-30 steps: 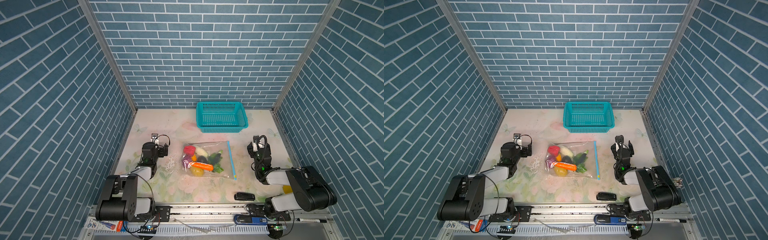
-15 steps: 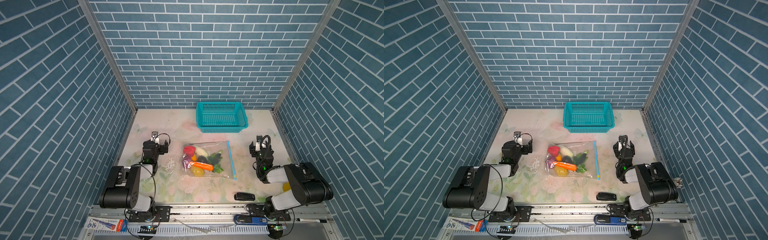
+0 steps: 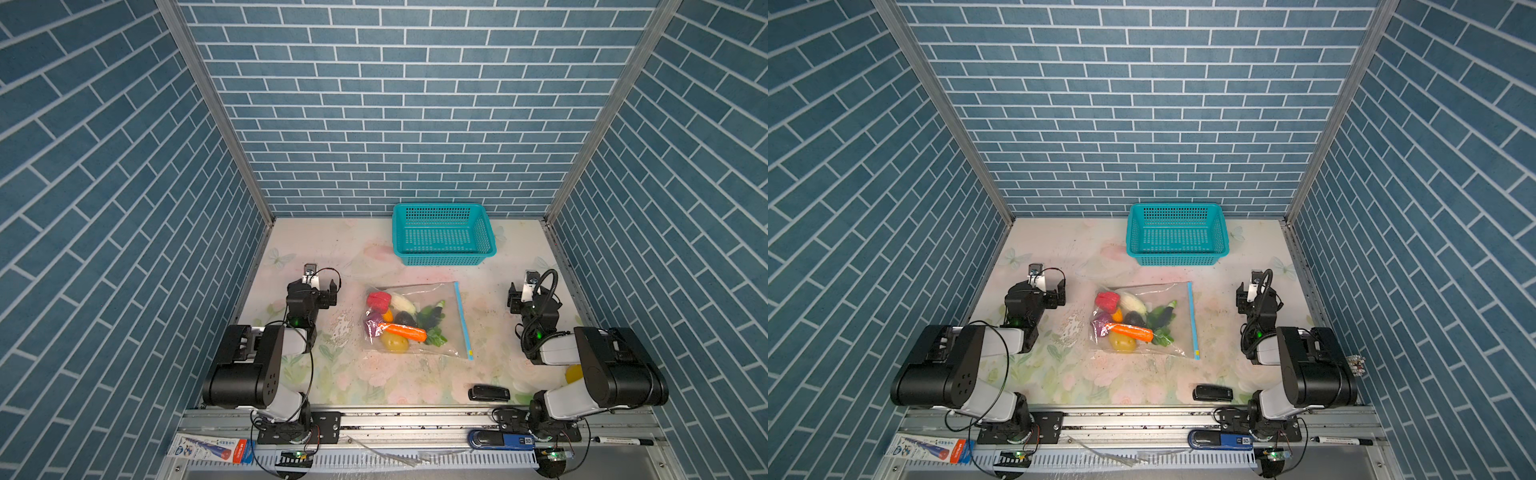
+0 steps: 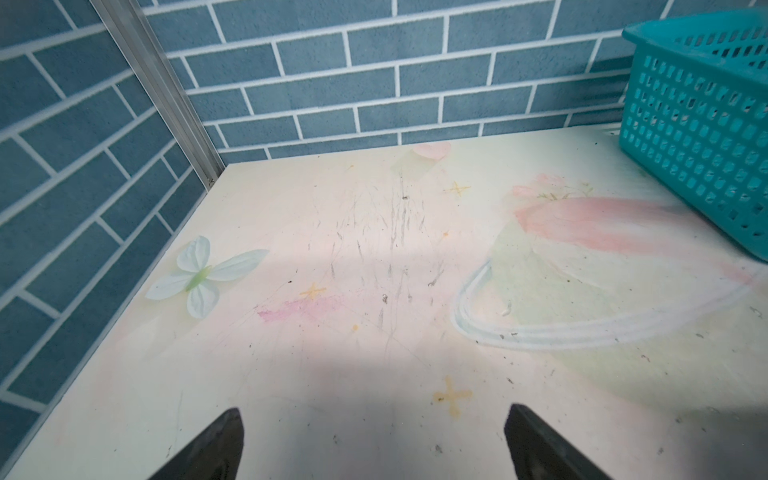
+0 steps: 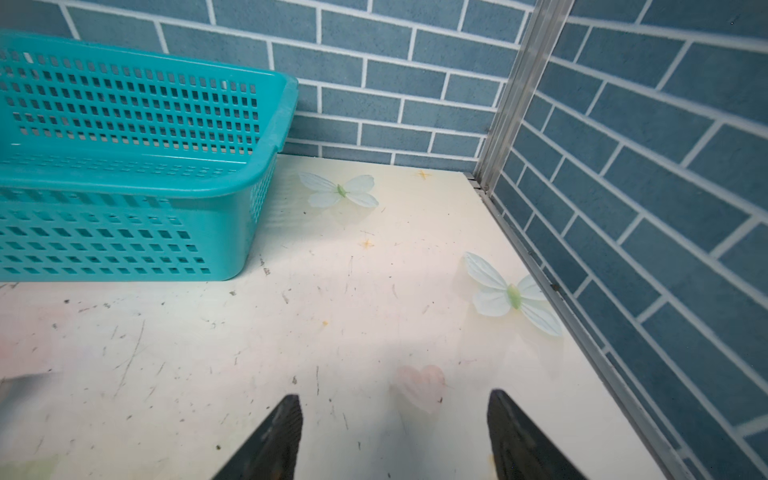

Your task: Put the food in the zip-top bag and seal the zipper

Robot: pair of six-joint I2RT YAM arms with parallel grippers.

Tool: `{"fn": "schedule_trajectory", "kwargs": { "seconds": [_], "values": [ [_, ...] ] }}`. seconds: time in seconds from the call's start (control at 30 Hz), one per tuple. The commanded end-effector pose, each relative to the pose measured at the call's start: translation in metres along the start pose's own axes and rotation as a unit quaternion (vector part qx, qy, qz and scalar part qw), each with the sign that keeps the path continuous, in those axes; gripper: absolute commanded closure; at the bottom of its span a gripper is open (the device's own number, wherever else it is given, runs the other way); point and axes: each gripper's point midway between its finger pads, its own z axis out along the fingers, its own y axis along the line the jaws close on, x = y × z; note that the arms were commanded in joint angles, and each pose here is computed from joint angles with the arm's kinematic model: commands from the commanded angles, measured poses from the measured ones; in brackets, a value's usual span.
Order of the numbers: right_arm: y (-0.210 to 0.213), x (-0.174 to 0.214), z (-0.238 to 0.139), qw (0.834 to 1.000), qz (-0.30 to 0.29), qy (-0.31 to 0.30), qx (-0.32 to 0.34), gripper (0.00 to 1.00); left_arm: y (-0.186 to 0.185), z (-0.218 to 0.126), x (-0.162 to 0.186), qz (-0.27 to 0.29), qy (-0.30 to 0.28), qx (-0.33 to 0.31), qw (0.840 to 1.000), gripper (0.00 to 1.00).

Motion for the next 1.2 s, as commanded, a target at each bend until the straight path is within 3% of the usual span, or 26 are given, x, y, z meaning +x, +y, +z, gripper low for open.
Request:
{"fn": "schedule_trajectory", "kwargs": {
  "seconds": [0.0,0.87,1.07,1.13,1.17],
  "values": [
    [0.003,0.0,0.006,0.999,0.029,0.004,-0.024,0.29,0.005,0.002,-0.004,-0.002,-0.002,-0.016,1.0,0.01],
    [0.011,0.007,0.023,0.994,0.047,0.052,-0.083,0.31,0.006,0.004,-0.003,-0.002,0.005,-0.019,1.0,0.01],
    [0.01,0.007,0.025,0.993,0.055,0.058,-0.089,0.2,0.006,0.005,-0.003,-0.002,0.006,-0.018,1.0,0.01],
    [0.009,0.006,0.026,0.993,0.056,0.057,-0.09,0.01,0.006,0.005,-0.003,-0.002,0.005,-0.018,1.0,0.01],
    [0.009,0.007,0.026,0.993,0.056,0.058,-0.089,0.01,0.006,0.005,-0.004,-0.002,0.005,-0.017,1.0,0.01]
  ]
}}
